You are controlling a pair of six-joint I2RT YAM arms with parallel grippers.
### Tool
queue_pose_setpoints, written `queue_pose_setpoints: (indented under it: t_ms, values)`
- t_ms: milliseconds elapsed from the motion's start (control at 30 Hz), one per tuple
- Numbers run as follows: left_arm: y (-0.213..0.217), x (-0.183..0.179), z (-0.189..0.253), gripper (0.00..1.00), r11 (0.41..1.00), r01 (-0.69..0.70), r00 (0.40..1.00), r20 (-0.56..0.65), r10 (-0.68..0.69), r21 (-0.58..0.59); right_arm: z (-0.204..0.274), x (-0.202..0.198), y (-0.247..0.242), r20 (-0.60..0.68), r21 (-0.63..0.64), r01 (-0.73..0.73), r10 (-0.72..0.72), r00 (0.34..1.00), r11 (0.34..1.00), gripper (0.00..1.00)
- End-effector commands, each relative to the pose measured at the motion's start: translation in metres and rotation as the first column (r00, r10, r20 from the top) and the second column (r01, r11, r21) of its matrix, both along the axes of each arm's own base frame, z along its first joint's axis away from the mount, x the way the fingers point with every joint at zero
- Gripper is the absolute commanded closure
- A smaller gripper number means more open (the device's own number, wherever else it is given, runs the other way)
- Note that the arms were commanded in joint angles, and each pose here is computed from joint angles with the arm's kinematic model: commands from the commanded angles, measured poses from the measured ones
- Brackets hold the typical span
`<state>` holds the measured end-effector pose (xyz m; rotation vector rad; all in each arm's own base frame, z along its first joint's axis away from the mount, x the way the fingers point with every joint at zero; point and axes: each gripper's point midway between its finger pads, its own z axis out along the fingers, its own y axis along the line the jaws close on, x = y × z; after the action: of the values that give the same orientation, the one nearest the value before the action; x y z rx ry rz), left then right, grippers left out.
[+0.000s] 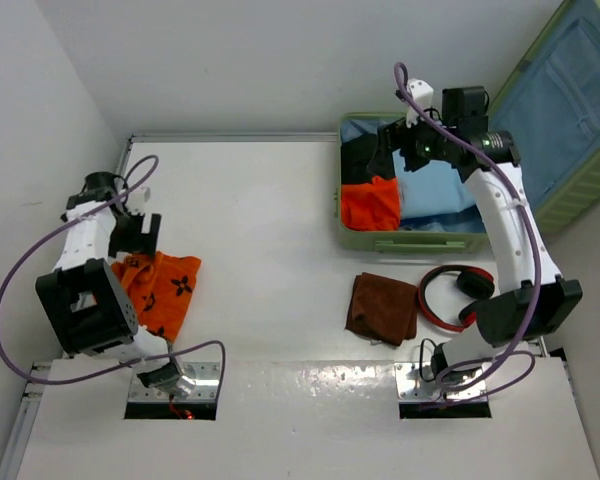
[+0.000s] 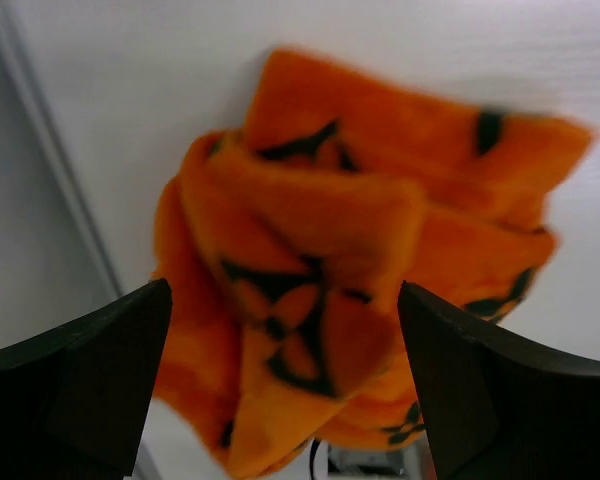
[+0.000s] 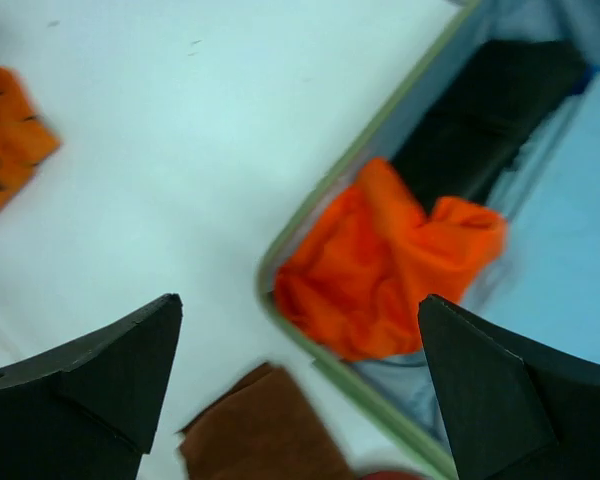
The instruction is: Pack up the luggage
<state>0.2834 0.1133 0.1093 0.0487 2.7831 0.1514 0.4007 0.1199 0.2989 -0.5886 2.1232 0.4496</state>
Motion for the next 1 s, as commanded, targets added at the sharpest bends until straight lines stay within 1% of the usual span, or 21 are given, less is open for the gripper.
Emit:
queue_pose_setpoints:
  t_ms: [0, 33, 133, 167, 200, 267, 300, 333, 367, 433, 500, 533, 600, 633, 700, 733, 767, 833, 867, 900, 967]
  values:
    - [0.039, -0.031, 0.019, 0.04, 0.995, -0.069, 0.994, -0.08, 0.075, 0.077, -0.01, -0.036, 0.024, -0.143, 0.13, -0.058, 0.077, 0.987, 0.99, 0.0]
    - [0.051, -0.037, 0.025, 0.04, 0.993, -0.096, 0.992, -0.075, 0.101, 0.074, -0.01, -0.048, 0.034, -0.169, 0.189, -0.099, 0.132, 0.977, 0.977, 0.0]
    - [0.064, -0.057, 0.024, 0.04, 0.991, -0.129, 0.984, -0.117, 0.131, 0.023, -0.021, -0.069, 0.049, -0.243, 0.269, -0.121, 0.189, 0.951, 0.955, 0.01]
    - [0.067, -0.059, 0.028, 0.04, 0.991, -0.136, 0.985, -0.107, 0.136, 0.009, -0.018, -0.078, 0.059, -0.249, 0.319, -0.156, 0.241, 0.938, 0.935, 0.01]
    - [0.069, -0.064, 0.027, 0.04, 0.99, -0.144, 0.983, -0.113, 0.142, -0.005, -0.034, -0.093, 0.07, -0.301, 0.338, -0.166, 0.273, 0.913, 0.927, 0.01]
    - [0.077, -0.077, 0.018, 0.03, 0.982, -0.185, 0.973, -0.149, 0.176, -0.047, -0.04, -0.098, 0.081, -0.311, 0.363, -0.185, 0.306, 0.9, 0.913, 0.03]
    - [0.08, -0.079, 0.018, 0.03, 0.98, -0.186, 0.973, -0.148, 0.175, -0.065, -0.055, -0.11, 0.094, -0.354, 0.368, -0.207, 0.342, 0.871, 0.907, 0.03]
    - [0.084, -0.089, 0.014, 0.03, 0.973, -0.207, 0.968, -0.165, 0.189, -0.099, -0.058, -0.112, 0.099, -0.36, 0.37, -0.212, 0.35, 0.865, 0.905, 0.03]
    - [0.077, -0.088, 0.006, 0.01, 0.964, -0.2, 0.97, -0.172, 0.17, -0.174, -0.063, -0.116, 0.106, -0.378, 0.37, -0.225, 0.368, 0.85, 0.901, 0.03]
    - [0.067, -0.096, -0.003, 0.01, 0.945, -0.199, 0.966, -0.214, 0.144, -0.261, -0.069, -0.12, 0.116, -0.409, 0.375, -0.229, 0.382, 0.829, 0.898, 0.04]
    - [0.063, -0.1, -0.018, 0.05, 0.915, -0.209, 0.963, -0.234, 0.131, -0.344, -0.071, -0.12, 0.122, -0.423, 0.379, -0.233, 0.391, 0.818, 0.896, 0.04]
    - [0.06, -0.101, -0.024, 0.11, 0.903, -0.204, 0.965, -0.234, 0.12, -0.378, -0.07, -0.119, 0.125, -0.419, 0.381, -0.237, 0.395, 0.818, 0.894, 0.04]
    - [0.048, -0.099, -0.022, 0.27, 0.868, -0.16, 0.977, -0.199, 0.072, -0.471, -0.068, -0.12, 0.127, -0.425, 0.394, -0.232, 0.4, 0.812, 0.89, 0.05]
    - [0.045, -0.095, -0.021, 0.47, 0.859, -0.154, 0.981, -0.182, 0.072, -0.488, -0.071, -0.121, 0.127, -0.439, 0.399, -0.224, 0.399, 0.805, 0.889, 0.07]
    - [0.041, -0.089, -0.009, 0.65, 0.87, -0.072, 0.995, -0.098, 0.028, -0.487, -0.073, -0.125, 0.129, -0.452, 0.413, -0.218, 0.406, 0.794, 0.885, 0.09]
    - [0.037, -0.088, 0.003, 0.8, 0.896, -0.015, 0.999, -0.052, -0.008, -0.444, -0.082, -0.134, 0.13, -0.486, 0.418, -0.203, 0.407, 0.774, 0.885, 0.12]
    - [0.033, -0.087, 0.009, 0.87, 0.909, 0.051, 0.998, -0.02, -0.065, -0.413, -0.085, -0.135, 0.132, -0.489, 0.425, -0.194, 0.405, 0.773, 0.884, 0.13]
    - [0.011, -0.086, 0.013, 1.0, 0.91, 0.154, 0.986, 0.003, -0.165, -0.386, -0.103, -0.15, 0.133, -0.56, 0.429, -0.133, 0.379, 0.736, 0.893, 0.15]
    - [0.003, -0.087, 0.015, 1.0, 0.908, 0.192, 0.979, 0.013, -0.202, -0.373, -0.105, -0.151, 0.142, -0.54, 0.438, -0.156, 0.397, 0.742, 0.886, 0.15]
    - [-0.013, -0.093, 0.013, 1.0, 0.902, 0.253, 0.963, -0.002, -0.27, -0.351, -0.113, -0.155, 0.143, -0.56, 0.435, -0.145, 0.393, 0.729, 0.889, 0.15]
    - [-0.021, -0.093, 0.005, 1.0, 0.908, 0.279, 0.953, -0.027, -0.303, -0.313, -0.122, -0.156, 0.156, -0.591, 0.429, -0.133, 0.389, 0.706, 0.893, 0.15]
